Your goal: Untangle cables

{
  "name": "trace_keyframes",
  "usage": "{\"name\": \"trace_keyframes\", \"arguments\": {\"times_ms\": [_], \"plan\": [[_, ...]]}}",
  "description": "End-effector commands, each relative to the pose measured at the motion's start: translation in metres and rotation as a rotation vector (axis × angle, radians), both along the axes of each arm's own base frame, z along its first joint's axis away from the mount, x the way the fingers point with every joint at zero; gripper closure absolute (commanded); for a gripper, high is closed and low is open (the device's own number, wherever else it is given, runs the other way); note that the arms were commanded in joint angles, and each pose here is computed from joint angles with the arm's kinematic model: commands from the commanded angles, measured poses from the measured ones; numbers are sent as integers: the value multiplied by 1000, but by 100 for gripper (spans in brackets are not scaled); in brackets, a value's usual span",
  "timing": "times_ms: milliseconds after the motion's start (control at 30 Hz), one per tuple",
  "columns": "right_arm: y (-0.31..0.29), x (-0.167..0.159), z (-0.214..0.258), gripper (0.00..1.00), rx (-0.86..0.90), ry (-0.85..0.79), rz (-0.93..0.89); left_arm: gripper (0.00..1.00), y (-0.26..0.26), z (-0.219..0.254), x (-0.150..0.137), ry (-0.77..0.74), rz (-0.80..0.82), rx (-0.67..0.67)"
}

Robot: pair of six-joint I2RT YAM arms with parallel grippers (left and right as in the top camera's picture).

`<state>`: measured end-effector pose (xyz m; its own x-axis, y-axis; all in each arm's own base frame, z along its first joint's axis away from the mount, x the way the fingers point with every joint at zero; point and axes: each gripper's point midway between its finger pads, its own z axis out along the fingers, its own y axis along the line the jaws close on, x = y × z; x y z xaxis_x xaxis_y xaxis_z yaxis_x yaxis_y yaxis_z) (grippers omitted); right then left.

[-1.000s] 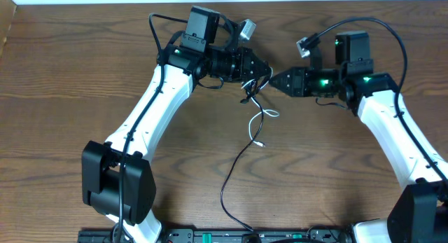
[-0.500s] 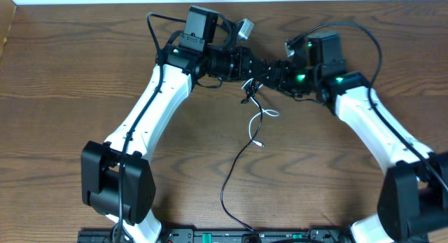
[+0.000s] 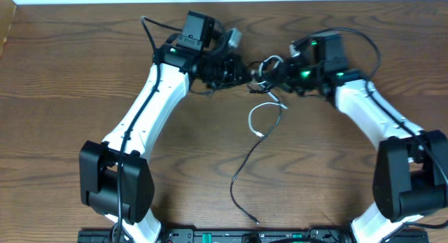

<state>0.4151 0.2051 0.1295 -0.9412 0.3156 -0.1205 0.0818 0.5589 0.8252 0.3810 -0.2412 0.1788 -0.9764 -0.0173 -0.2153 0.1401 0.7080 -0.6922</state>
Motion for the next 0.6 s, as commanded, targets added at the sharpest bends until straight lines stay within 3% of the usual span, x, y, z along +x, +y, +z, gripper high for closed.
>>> {"name": "trace_keyframes", "arguments": {"times_ms": [0,167,400,567], "plan": [[-27,0,45,99,109,-81,33,93,54,-20,19,-21,154,227],[-44,3,74,99,240,-166,88,92,71,-30,16,15,189,283],[-35,-7,115,99,387,-279,232,92,49,-39,5,72,120,185],[-19,-31,124,99,459,-286,369,93,42,-41,30,-12,128,157]]}}
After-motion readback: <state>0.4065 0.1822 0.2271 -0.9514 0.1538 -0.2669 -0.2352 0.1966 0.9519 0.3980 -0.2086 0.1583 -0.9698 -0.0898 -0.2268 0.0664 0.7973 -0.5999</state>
